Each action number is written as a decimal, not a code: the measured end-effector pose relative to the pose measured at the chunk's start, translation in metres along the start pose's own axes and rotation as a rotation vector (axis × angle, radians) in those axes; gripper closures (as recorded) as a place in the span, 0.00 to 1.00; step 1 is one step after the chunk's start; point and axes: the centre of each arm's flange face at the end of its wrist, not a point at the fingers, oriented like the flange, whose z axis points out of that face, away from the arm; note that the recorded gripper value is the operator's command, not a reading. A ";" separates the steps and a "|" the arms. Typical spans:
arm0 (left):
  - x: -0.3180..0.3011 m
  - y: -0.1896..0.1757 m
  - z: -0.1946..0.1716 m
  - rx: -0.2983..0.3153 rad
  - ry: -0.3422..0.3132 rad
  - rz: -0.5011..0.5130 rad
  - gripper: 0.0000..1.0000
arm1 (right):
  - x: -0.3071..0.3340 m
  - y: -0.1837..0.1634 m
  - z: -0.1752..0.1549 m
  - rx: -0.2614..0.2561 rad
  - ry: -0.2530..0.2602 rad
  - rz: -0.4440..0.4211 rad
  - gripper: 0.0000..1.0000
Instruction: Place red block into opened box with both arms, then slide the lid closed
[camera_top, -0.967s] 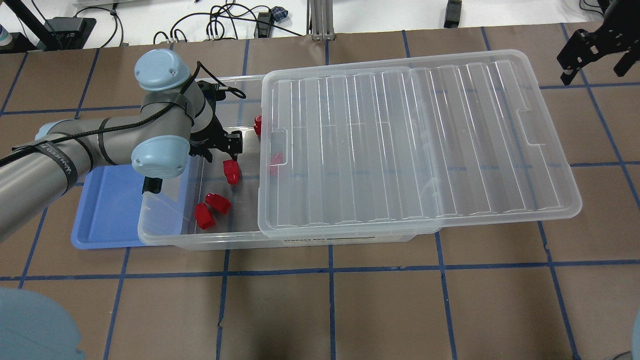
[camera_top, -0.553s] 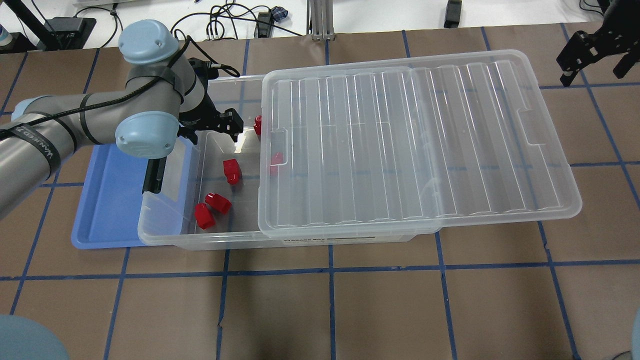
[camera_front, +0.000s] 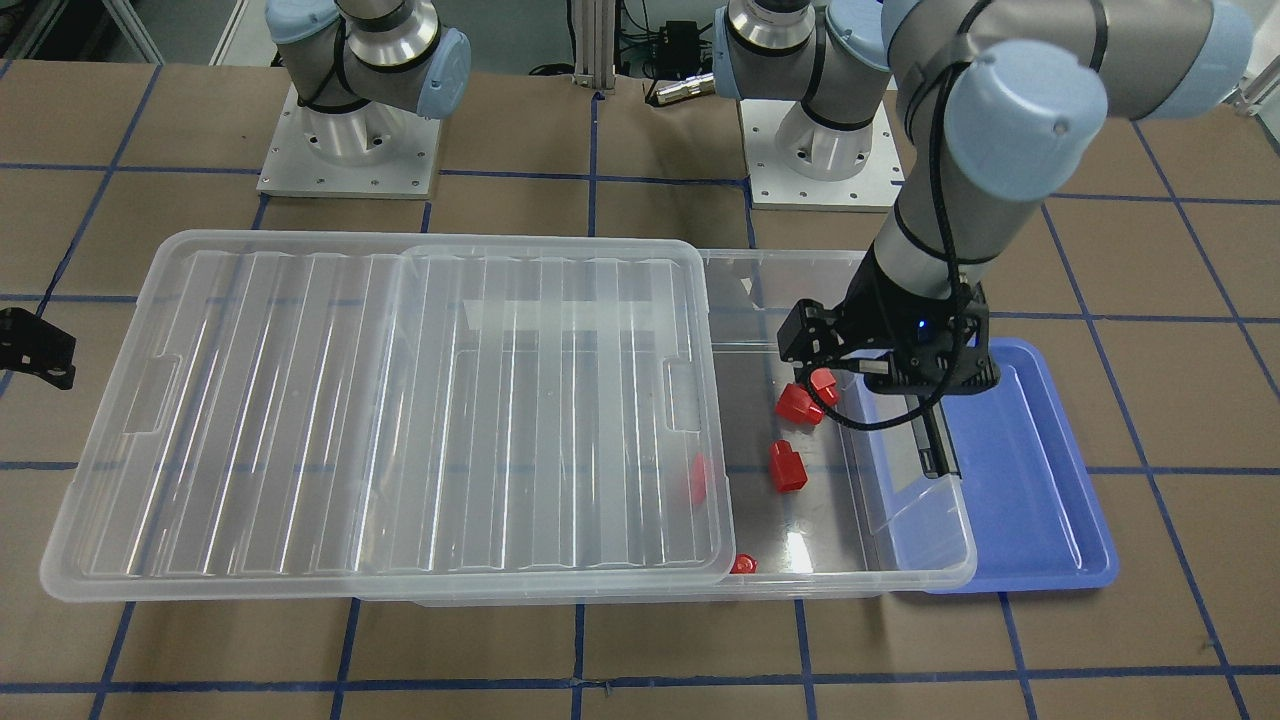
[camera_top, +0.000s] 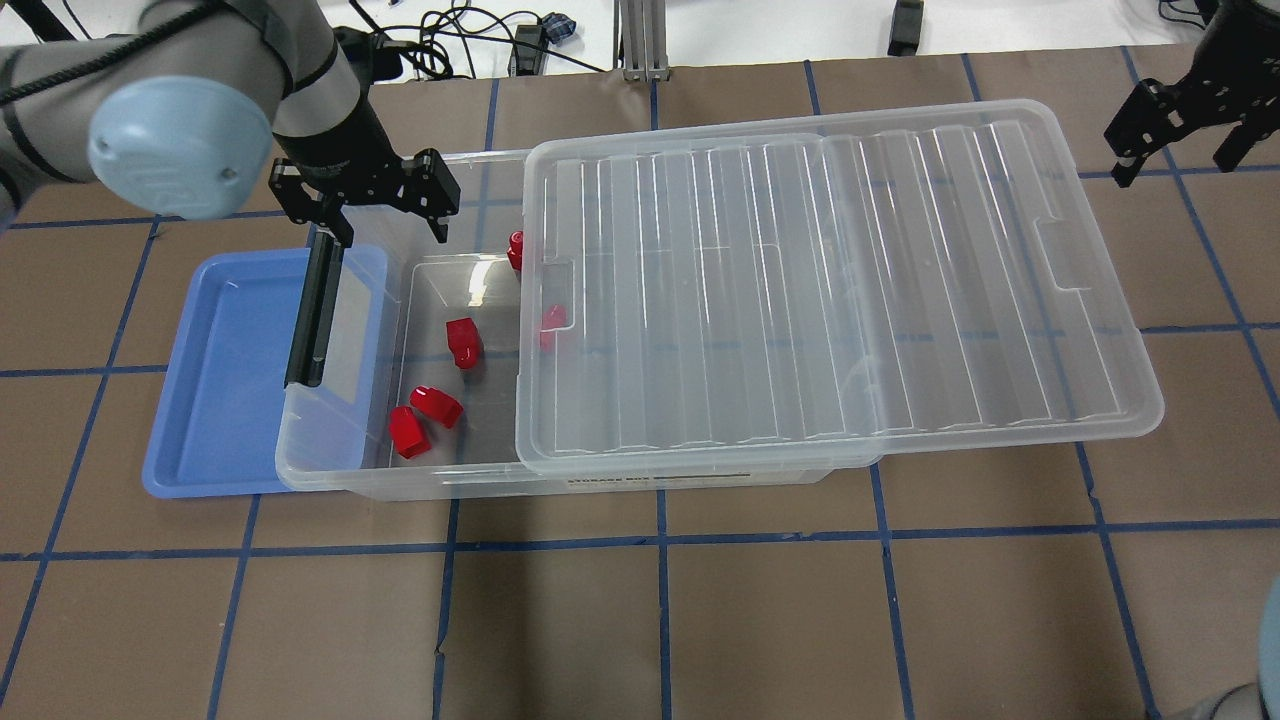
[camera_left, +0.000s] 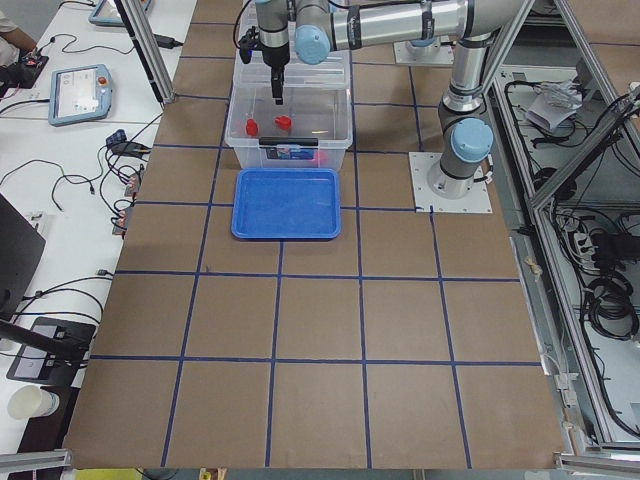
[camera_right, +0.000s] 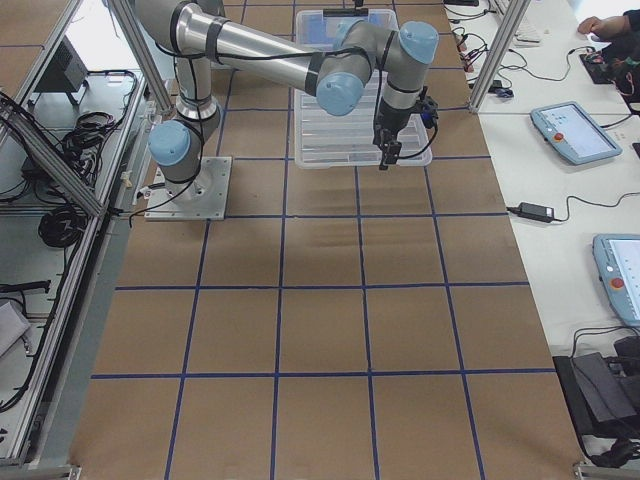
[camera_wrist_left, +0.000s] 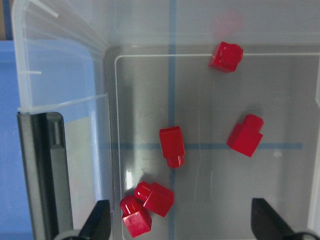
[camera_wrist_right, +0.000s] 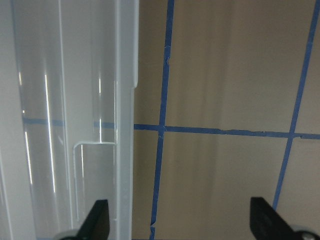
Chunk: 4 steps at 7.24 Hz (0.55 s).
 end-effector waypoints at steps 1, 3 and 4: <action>0.002 0.013 -0.028 0.025 -0.002 0.009 0.00 | 0.002 -0.003 0.009 -0.012 -0.005 0.002 0.00; 0.001 0.030 -0.052 0.035 -0.007 0.010 0.00 | 0.017 -0.006 0.025 -0.035 -0.019 0.021 0.00; 0.001 0.033 -0.059 0.029 -0.008 0.010 0.00 | 0.032 -0.003 0.034 -0.048 -0.031 0.043 0.00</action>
